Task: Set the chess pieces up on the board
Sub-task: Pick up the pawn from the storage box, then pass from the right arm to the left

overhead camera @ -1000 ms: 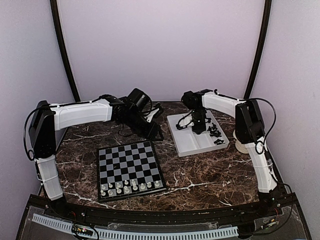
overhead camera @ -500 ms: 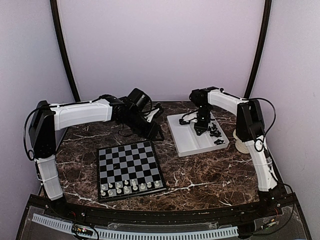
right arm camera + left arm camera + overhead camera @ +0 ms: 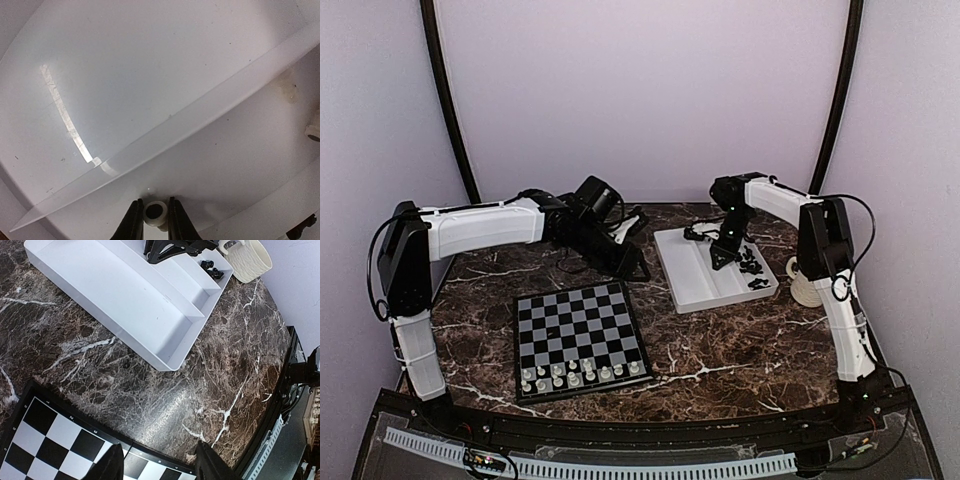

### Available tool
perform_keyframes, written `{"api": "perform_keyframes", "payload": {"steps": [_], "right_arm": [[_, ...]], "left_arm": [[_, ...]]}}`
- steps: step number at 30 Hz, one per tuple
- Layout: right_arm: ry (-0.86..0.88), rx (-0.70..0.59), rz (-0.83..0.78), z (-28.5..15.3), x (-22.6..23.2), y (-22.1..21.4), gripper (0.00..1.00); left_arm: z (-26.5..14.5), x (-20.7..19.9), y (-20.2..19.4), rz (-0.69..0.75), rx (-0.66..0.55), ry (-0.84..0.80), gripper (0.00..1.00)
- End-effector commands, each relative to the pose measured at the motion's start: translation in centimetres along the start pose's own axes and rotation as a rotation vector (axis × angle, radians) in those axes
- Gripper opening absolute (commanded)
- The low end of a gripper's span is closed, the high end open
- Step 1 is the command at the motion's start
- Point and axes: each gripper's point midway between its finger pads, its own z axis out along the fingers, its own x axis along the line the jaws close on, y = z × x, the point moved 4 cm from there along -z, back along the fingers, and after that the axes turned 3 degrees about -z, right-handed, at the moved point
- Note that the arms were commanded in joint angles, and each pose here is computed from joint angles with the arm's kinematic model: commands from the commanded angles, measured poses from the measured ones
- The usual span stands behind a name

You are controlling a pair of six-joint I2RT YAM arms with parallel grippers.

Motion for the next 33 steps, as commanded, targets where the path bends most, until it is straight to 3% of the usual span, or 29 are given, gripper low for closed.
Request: {"api": "perform_keyframes", "payload": {"steps": [1, 5, 8, 12, 15, 19, 23, 33], "right_arm": [[0.091, -0.058, 0.105, 0.5, 0.7, 0.1, 0.14], [0.137, -0.245, 0.205, -4.3, 0.3, 1.1, 0.1], [0.2, -0.494, 0.27, -10.6, 1.0, 2.6, 0.09], [0.398, -0.878, 0.371, -17.8, 2.3, 3.8, 0.08], [0.535, -1.082, 0.434, -21.3, 3.0, 4.3, 0.08], [0.664, -1.338, 0.461, -25.1, 4.4, 4.3, 0.05], [0.812, -1.403, 0.547, -26.2, 5.9, 5.2, 0.04], [0.934, -1.393, 0.542, -26.8, 10.9, 8.0, 0.03]], "left_arm": [[-1.6, -0.9, 0.5, 0.003, -0.034, -0.029, 0.51], [-2.2, -1.3, 1.1, 0.015, -0.078, -0.04, 0.51], [-3.1, -2.2, 2.4, 0.058, -0.188, -0.063, 0.48], [-5.8, -3.7, 5.2, 0.157, -0.467, -0.072, 0.46], [-8.6, -4.9, 7.0, 0.231, -0.76, -0.009, 0.46], [-11.1, -6.1, 8.4, 0.307, -1.057, 0.114, 0.46], [-11.5, -8.7, 9.0, 0.464, -1.227, 0.211, 0.43], [-9.9, -11.3, 11.0, 0.509, -1.277, 0.269, 0.39]]}}
